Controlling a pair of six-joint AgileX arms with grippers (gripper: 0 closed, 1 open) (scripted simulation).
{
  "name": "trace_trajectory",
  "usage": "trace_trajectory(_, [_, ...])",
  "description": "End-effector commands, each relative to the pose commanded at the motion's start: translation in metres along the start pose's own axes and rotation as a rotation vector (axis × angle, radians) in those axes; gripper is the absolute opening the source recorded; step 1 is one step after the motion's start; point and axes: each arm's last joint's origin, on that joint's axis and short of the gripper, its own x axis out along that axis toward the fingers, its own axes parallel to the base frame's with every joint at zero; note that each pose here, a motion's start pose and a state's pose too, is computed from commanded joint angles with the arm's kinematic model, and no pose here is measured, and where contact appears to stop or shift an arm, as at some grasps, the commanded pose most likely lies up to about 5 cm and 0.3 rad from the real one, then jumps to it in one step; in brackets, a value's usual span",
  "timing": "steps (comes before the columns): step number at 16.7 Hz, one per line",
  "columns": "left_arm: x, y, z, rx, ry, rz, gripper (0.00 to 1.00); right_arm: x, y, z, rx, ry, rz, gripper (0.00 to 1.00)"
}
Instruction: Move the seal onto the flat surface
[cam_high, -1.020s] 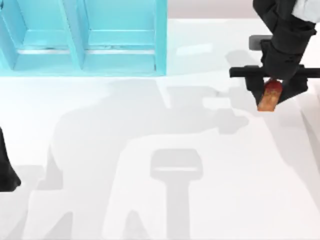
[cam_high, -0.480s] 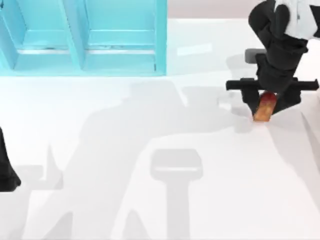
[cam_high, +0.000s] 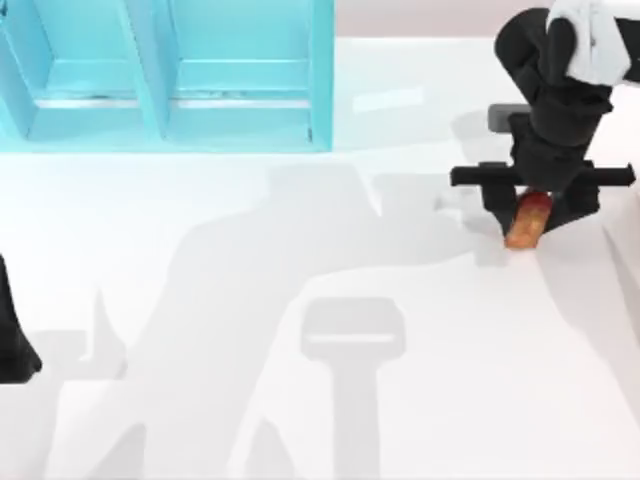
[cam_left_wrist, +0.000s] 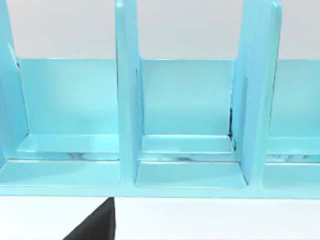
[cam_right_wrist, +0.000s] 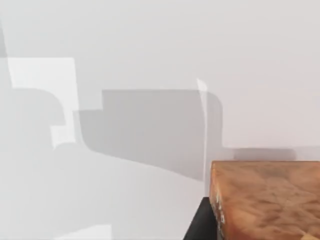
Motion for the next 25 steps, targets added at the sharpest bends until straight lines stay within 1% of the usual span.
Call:
trace_trajectory(10, [0.0, 0.0, 0.0, 0.0, 0.0, 0.0, 1.0, 0.0, 0.0, 0.0, 0.0, 0.0, 0.0, 0.98])
trace_trajectory(11, [0.0, 0.0, 0.0, 0.0, 0.0, 0.0, 1.0, 0.0, 0.0, 0.0, 0.0, 0.0, 0.0, 1.0])
trace_trajectory(20, [0.0, 0.0, 0.0, 0.0, 0.0, 0.0, 1.0, -0.001, -0.001, 0.0, 0.002, 0.0, 0.0, 1.0])
trace_trajectory(22, [0.0, 0.0, 0.0, 0.0, 0.0, 0.0, 1.0, -0.008, 0.0, 0.003, 0.002, -0.001, 0.0, 1.0])
trace_trajectory(25, [0.0, 0.0, 0.0, 0.0, 0.0, 0.0, 1.0, -0.034, 0.002, 0.009, 0.003, 0.0, 0.0, 1.0])
